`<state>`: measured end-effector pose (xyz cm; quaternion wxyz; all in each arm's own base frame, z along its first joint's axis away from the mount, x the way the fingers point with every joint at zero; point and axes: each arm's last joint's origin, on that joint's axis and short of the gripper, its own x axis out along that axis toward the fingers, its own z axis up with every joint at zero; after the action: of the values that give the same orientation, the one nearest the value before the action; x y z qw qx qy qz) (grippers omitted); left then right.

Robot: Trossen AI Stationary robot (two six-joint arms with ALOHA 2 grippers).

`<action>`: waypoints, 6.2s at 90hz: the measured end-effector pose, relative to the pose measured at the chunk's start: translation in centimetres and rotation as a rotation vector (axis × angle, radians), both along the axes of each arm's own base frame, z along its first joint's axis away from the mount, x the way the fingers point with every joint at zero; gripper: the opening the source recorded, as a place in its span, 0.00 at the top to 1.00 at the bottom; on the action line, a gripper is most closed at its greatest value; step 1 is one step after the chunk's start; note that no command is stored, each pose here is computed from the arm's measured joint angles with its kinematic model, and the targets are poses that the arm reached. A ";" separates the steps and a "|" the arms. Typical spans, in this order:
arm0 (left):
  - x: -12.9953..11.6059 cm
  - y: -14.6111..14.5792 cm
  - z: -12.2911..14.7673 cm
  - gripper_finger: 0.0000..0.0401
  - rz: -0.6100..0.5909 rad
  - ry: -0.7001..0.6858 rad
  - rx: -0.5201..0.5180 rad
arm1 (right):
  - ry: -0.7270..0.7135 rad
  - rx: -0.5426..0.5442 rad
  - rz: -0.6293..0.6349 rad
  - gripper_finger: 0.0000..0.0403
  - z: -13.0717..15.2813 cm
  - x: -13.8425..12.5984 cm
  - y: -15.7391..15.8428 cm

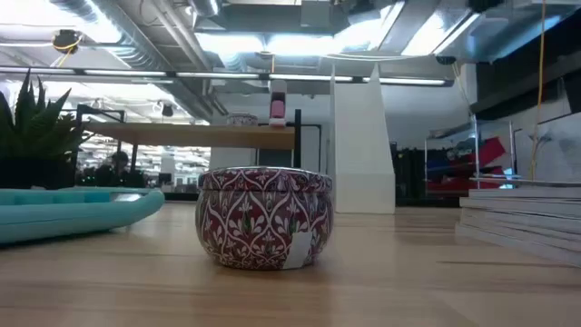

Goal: Stock shelves
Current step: Put the red patterned scented candle on the shelf

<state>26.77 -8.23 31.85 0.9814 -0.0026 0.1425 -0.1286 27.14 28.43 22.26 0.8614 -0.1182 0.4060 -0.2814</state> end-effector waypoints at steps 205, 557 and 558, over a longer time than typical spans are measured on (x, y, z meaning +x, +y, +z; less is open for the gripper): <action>10.5 -9.9 -17.4 0.18 -0.181 0.567 0.333 | -0.186 0.150 0.024 0.74 -2.4 -1.8 3.0; 2.9 22.4 -2.0 0.26 1.128 0.711 -0.056 | -0.310 0.217 0.054 0.74 -2.4 -0.9 4.0; 2.9 22.5 -2.0 0.26 1.128 0.710 -0.057 | -0.310 0.218 0.054 0.74 -2.4 -0.9 4.0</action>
<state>29.71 14.22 29.87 0.7912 -0.1448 0.4305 0.4095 26.23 32.46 19.86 0.9285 0.0097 0.2931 -0.2276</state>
